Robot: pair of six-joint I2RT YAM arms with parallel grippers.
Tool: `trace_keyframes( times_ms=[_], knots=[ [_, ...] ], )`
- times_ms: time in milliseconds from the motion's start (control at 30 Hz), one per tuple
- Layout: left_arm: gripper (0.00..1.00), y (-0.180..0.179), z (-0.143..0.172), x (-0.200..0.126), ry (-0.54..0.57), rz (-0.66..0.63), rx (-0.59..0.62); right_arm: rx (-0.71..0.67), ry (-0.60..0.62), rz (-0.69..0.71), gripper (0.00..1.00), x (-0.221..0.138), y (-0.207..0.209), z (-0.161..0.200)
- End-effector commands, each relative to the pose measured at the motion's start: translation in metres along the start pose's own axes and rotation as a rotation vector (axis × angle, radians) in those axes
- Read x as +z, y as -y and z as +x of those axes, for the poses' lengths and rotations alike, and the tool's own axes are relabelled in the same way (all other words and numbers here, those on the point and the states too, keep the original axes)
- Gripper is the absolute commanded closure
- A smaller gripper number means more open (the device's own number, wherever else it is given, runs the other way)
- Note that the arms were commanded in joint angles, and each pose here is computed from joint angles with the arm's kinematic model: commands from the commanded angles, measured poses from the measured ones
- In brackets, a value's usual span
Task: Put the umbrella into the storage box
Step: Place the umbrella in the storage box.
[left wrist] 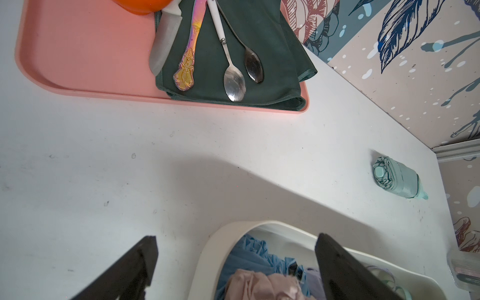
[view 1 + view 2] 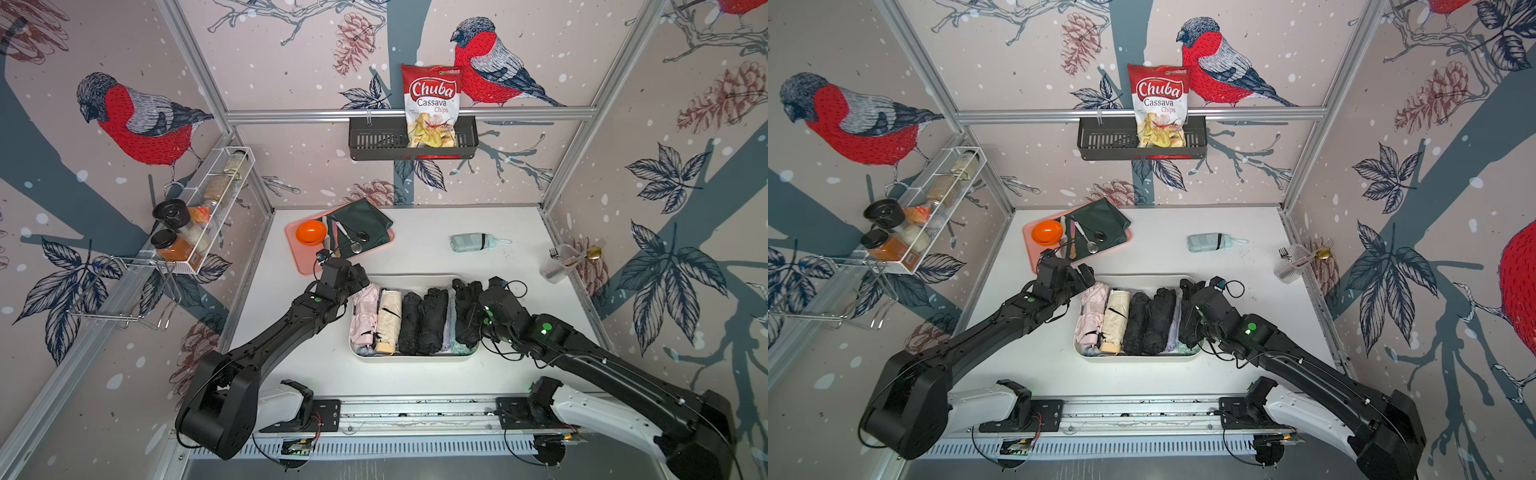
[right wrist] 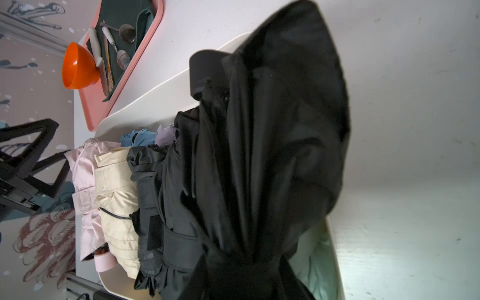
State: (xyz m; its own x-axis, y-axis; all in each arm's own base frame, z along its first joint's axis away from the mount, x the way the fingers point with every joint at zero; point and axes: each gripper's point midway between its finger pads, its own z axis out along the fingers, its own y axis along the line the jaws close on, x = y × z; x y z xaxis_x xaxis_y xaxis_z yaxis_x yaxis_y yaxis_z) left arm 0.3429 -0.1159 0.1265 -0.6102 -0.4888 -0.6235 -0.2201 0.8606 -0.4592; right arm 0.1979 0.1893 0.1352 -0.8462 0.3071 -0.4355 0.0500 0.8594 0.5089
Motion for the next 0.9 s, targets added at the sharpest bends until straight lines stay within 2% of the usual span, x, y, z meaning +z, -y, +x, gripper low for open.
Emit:
trace_keyframes(
  times_ms=[0,467,533,700,867],
  knots=[
    [0.02,0.008,-0.007,0.000,0.015,0.028,0.008,0.034,0.040,-0.063,0.80,0.002,-0.016,-0.009],
    [0.02,0.011,-0.007,-0.002,0.015,0.047,0.004,0.014,-0.067,-0.033,0.68,0.028,-0.026,0.016],
    [0.02,0.011,-0.006,-0.001,0.012,0.048,0.003,0.010,-0.091,-0.008,0.63,0.032,-0.022,0.023],
    [0.02,0.012,-0.004,0.001,0.004,0.054,0.000,-0.019,-0.121,0.040,0.41,0.039,-0.018,0.032],
    [0.02,0.012,-0.003,0.001,0.001,0.057,0.000,-0.055,-0.096,0.054,0.29,0.029,-0.026,0.023]
  ],
)
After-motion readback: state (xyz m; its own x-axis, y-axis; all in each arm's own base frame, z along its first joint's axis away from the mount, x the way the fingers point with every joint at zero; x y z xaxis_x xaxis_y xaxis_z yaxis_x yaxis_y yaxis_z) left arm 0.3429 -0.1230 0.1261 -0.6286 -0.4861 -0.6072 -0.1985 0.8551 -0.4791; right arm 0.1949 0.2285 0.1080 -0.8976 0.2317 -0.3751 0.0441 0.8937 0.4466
